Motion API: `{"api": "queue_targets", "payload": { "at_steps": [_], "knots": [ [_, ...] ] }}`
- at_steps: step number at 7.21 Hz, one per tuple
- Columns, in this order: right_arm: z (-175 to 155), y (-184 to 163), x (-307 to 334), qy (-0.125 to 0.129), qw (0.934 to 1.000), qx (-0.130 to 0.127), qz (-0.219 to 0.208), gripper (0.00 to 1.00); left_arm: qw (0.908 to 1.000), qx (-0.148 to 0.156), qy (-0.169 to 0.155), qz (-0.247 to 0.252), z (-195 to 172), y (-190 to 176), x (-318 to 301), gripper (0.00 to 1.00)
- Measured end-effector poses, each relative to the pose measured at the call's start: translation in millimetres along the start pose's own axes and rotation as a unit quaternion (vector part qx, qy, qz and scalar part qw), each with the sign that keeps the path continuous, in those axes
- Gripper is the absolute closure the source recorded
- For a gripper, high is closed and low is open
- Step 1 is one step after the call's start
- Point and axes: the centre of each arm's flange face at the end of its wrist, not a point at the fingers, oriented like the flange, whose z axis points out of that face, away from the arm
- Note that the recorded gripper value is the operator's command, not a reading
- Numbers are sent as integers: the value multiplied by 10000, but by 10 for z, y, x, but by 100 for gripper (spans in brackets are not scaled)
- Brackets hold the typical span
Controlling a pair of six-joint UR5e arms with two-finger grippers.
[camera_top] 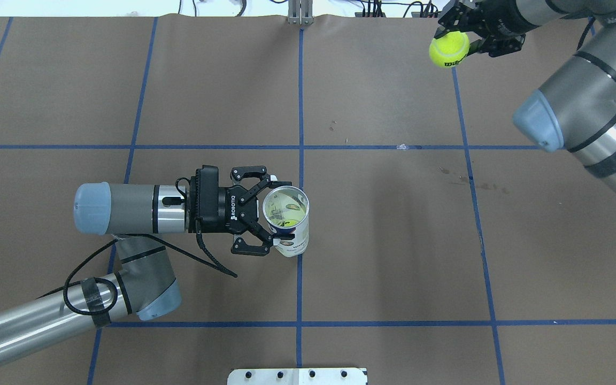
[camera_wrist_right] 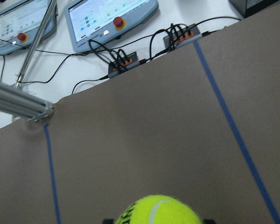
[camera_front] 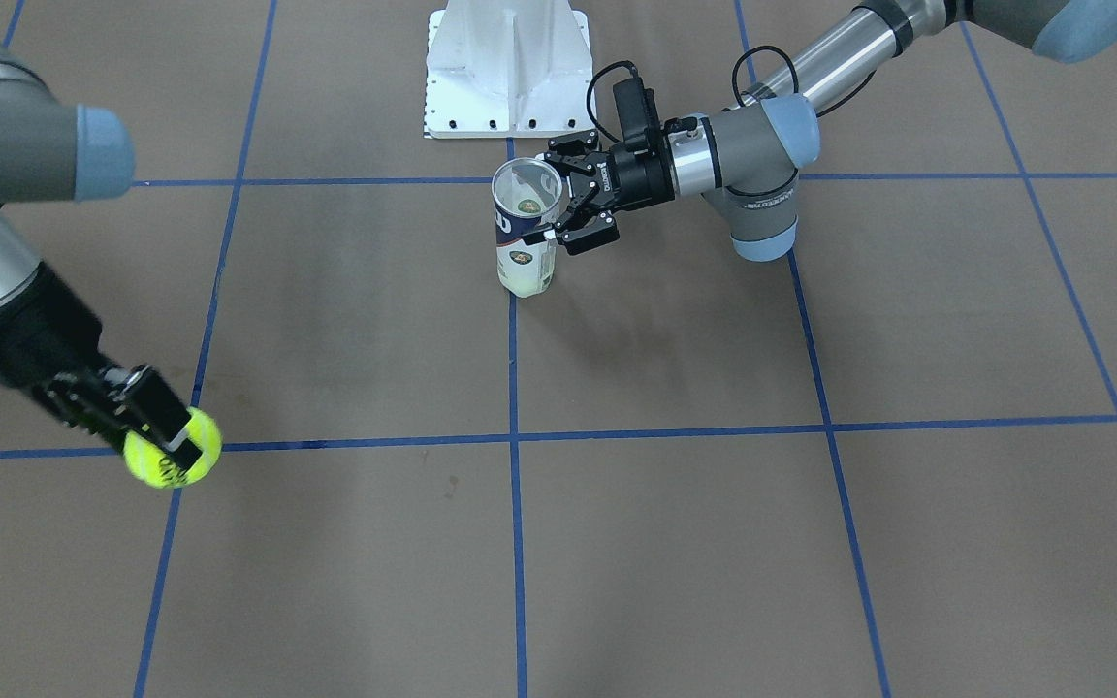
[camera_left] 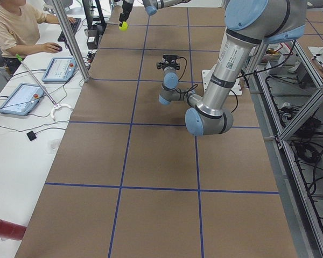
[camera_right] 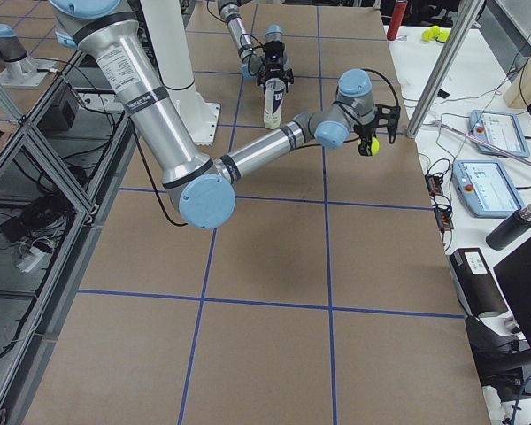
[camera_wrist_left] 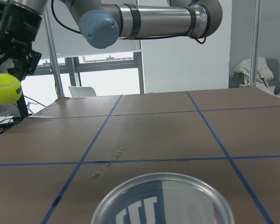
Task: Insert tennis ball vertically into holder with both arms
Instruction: 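Carry the second ball with the right gripper over the can's top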
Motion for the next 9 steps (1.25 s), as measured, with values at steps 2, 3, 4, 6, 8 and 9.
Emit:
{"api": "queue_targets", "payload": {
  "at_steps": [2,3,4,6,8,9],
  "knots": [
    [-302,1014,-522,-153,9990,-175,379,100,10000,5,2,-2,19,-12,4,1],
    [-360,1478,-683,-226,9984,-212,476,100,10000,9,3,-2,24,-17,5,1],
    [-393,1878,-834,-209,9980,-271,528,100,10000,13,4,-2,31,-24,4,1],
    [-392,2554,-1155,-96,9977,-317,585,100,10000,15,0,-2,37,-29,3,1],
    [-359,3007,-1354,-49,9983,-259,512,94,10000,16,2,-4,41,-29,8,1],
    [-370,3104,-1419,-35,9985,-266,485,77,10000,16,3,-5,42,-29,9,1]
  ]
}}
